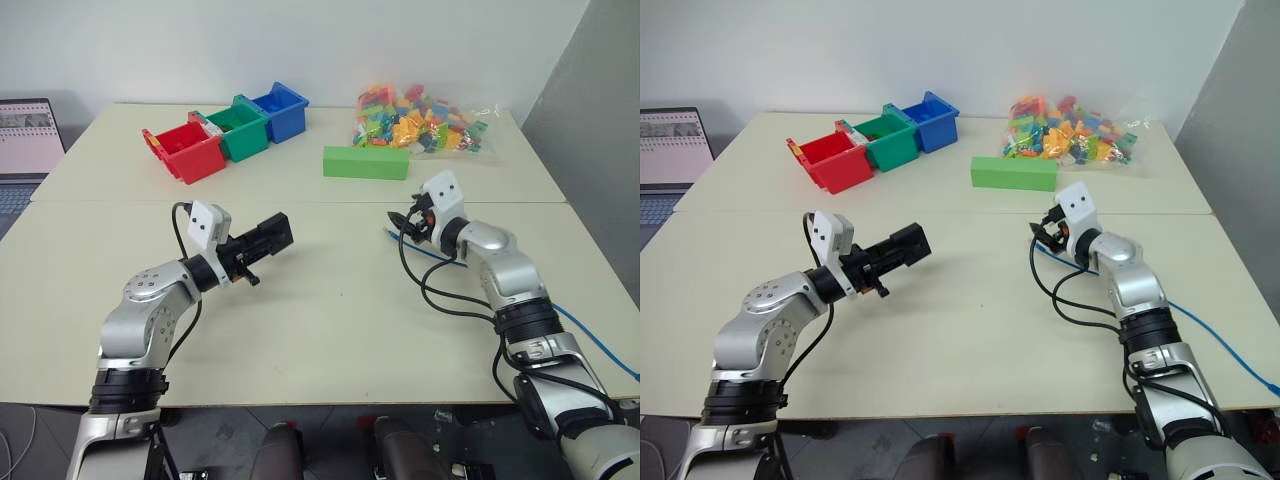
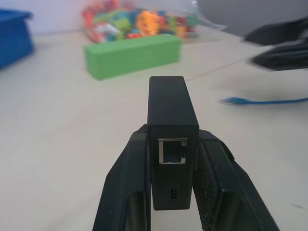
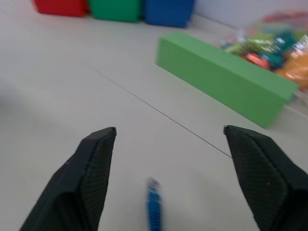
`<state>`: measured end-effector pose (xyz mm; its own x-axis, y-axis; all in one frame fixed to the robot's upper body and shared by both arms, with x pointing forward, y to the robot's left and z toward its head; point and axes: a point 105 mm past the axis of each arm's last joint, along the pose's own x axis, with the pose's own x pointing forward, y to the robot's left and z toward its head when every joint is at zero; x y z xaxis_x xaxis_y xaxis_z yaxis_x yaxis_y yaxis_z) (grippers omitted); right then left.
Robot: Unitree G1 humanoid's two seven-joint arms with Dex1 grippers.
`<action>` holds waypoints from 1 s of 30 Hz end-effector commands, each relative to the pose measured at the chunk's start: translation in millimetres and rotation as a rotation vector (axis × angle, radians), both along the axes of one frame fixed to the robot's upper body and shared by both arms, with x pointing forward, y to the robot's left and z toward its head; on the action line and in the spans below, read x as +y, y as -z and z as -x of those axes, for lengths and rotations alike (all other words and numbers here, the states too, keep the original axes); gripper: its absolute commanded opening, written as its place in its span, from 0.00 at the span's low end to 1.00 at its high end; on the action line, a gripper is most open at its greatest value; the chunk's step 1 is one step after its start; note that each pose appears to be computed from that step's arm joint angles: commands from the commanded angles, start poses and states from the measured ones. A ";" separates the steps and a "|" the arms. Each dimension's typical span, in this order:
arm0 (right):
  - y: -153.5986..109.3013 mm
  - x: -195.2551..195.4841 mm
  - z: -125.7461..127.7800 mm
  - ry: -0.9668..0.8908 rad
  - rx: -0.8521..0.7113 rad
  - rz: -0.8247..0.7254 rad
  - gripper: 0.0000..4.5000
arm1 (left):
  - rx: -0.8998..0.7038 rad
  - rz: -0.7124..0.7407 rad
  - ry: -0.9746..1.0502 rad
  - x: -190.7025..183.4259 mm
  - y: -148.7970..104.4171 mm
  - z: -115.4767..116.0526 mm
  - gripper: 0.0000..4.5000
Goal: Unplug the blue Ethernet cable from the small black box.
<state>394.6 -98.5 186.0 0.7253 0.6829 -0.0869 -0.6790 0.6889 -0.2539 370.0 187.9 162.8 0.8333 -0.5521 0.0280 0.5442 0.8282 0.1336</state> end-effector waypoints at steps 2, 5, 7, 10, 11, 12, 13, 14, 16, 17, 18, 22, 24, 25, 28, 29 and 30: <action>-29.0 39.1 52.3 -0.299 0.026 -0.035 0.88 | -0.200 -0.082 -0.232 20.9 -12.2 -28.1 0.18; -35.7 50.8 67.0 -0.357 0.039 -0.021 0.88 | -0.186 -0.066 -0.275 25.5 0.5 -38.3 0.18; -38.5 55.0 71.8 -0.369 0.048 -0.017 0.88 | -0.178 -0.074 -0.311 31.0 9.2 -43.4 0.18; -38.5 58.6 75.0 -0.379 0.065 -0.010 0.88 | -0.136 -0.059 -0.373 41.1 22.9 -49.8 0.18; -37.0 58.6 74.7 -0.375 0.067 -0.002 0.88 | -0.110 -0.044 -0.380 42.9 28.7 -50.6 0.18; -35.8 58.3 74.7 -0.372 0.069 0.004 0.88 | -0.094 -0.033 -0.382 43.7 32.8 -51.1 0.18; -34.9 58.1 74.5 -0.369 0.071 0.007 0.88 | -0.082 -0.032 -0.389 45.1 36.4 -51.2 0.18; -34.5 58.0 74.4 -0.366 0.073 0.008 0.88 | -0.078 -0.033 -0.392 46.0 38.3 -51.2 0.18; -34.1 57.8 74.5 -0.364 0.076 0.009 0.89 | -0.076 -0.032 -0.392 46.7 40.3 -50.9 0.25; -33.8 57.5 74.3 -0.360 0.077 0.009 0.90 | -0.064 -0.015 -0.381 46.6 42.8 -49.7 0.33; -33.3 57.2 74.1 -0.357 0.078 0.011 0.90 | -0.050 0.003 -0.375 47.2 45.4 -48.6 0.36; -32.2 57.0 73.5 -0.352 0.081 0.015 0.90 | -0.033 0.031 -0.357 48.2 47.7 -45.5 0.53; -32.1 57.4 73.3 -0.352 0.080 0.017 0.90 | -0.027 0.040 -0.361 50.0 48.1 -44.3 0.61; -32.0 57.4 73.5 -0.352 0.080 0.017 0.90 | -0.026 0.038 -0.358 50.3 48.2 -43.3 0.68; -31.8 57.3 73.5 -0.351 0.079 0.017 0.90 | -0.023 0.018 -0.358 52.4 49.7 -38.1 0.81; -31.4 57.1 73.5 -0.350 0.078 0.020 0.90 | -0.022 0.016 -0.367 54.6 49.8 -35.6 0.86; -30.9 56.7 73.7 -0.348 0.078 0.022 0.90 | -0.019 0.014 -0.376 57.2 49.9 -32.9 0.86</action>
<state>325.6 -42.7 202.6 0.4377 0.8799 -0.1849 -0.8976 0.4157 -0.1467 405.5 237.2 97.6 0.9739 -0.2271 0.0071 0.2247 0.9672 0.1185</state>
